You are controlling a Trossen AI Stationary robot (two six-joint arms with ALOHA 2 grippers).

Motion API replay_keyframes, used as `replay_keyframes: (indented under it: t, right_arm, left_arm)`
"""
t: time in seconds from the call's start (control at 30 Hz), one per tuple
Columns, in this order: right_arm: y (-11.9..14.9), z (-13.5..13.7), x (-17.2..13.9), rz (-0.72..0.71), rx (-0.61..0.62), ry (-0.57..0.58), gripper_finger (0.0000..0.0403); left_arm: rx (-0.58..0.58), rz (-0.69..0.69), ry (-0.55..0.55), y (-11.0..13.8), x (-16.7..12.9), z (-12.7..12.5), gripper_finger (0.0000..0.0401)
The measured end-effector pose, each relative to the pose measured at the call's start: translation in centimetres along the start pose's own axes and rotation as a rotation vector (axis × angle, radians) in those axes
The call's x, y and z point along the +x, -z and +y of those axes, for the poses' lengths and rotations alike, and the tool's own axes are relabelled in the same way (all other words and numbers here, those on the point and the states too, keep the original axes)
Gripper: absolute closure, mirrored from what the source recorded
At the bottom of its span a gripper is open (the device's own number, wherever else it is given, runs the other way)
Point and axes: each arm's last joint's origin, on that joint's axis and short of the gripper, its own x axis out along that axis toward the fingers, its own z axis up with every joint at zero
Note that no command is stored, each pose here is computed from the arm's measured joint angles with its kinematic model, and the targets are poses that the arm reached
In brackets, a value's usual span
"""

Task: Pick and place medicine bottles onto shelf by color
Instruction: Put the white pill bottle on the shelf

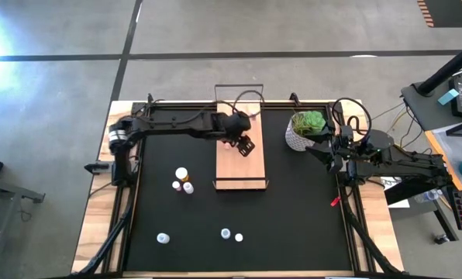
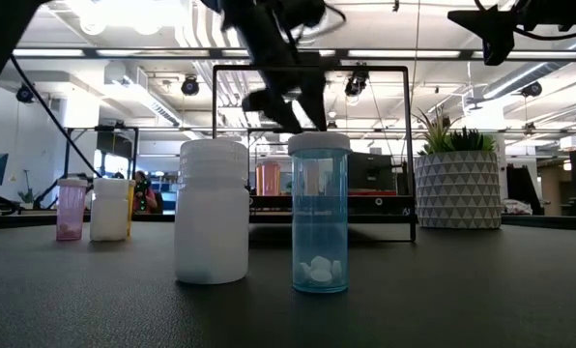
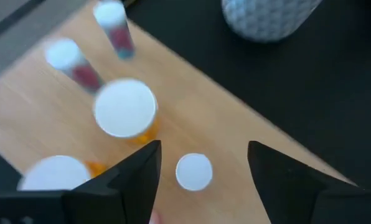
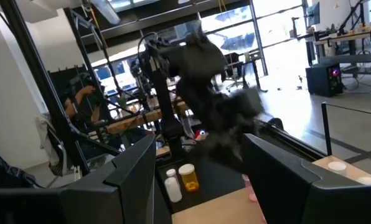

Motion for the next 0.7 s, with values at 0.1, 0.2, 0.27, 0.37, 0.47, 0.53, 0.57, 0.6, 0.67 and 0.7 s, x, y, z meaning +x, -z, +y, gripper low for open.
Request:
replay_keyframes:
  t: [0.1,0.2,0.27,0.37,0.47,0.53,0.57,0.6,0.67,0.7]
  right_arm:
    - [0.0,0.0,0.0,0.0,0.0,0.0,0.0177]
    - [0.0,0.0,0.0,0.0,0.0,0.0,0.0177]
    - [0.0,0.0,0.0,0.0,0.0,0.0,0.0177]
    - [0.1,0.0,0.0,0.005,0.0,0.002,0.0177]
    - [0.1,0.0,0.1,0.009,0.0,0.003,0.0177]
    - [0.1,0.0,0.1,0.014,0.0,0.005,0.0177]
    - [0.2,-0.1,0.1,0.016,0.0,0.005,0.0177]
    - [0.2,-0.1,0.1,0.017,0.0,0.006,0.0177]
    - [0.2,-0.1,0.1,0.018,0.0,0.006,0.0177]
    - [0.2,-0.1,0.1,0.018,0.0,0.006,0.0177]
  left_arm:
    - [-0.01,-0.039,0.023,-0.5,-2.9,0.2,0.0178]
    - [-0.027,-0.06,0.033,-0.5,-5.9,0.4,0.0177]
    - [-0.057,-0.037,0.006,0.2,-7.5,0.4,0.0177]
    - [-0.127,0.042,-0.055,2.0,-9.9,0.4,0.0177]
    - [-0.223,0.127,-0.116,3.9,-12.2,0.3,0.0177]
    - [-0.295,0.176,-0.166,5.3,-13.7,0.2,0.0177]
    - [-0.33,0.203,-0.189,6.0,-14.2,0.0,0.0177]
    - [-0.359,0.233,-0.221,6.8,-14.6,-0.1,0.0177]
    - [-0.421,0.294,-0.273,8.2,-15.1,-0.5,0.0177]
    - [-0.444,0.323,-0.288,8.9,-15.3,-0.8,0.0177]
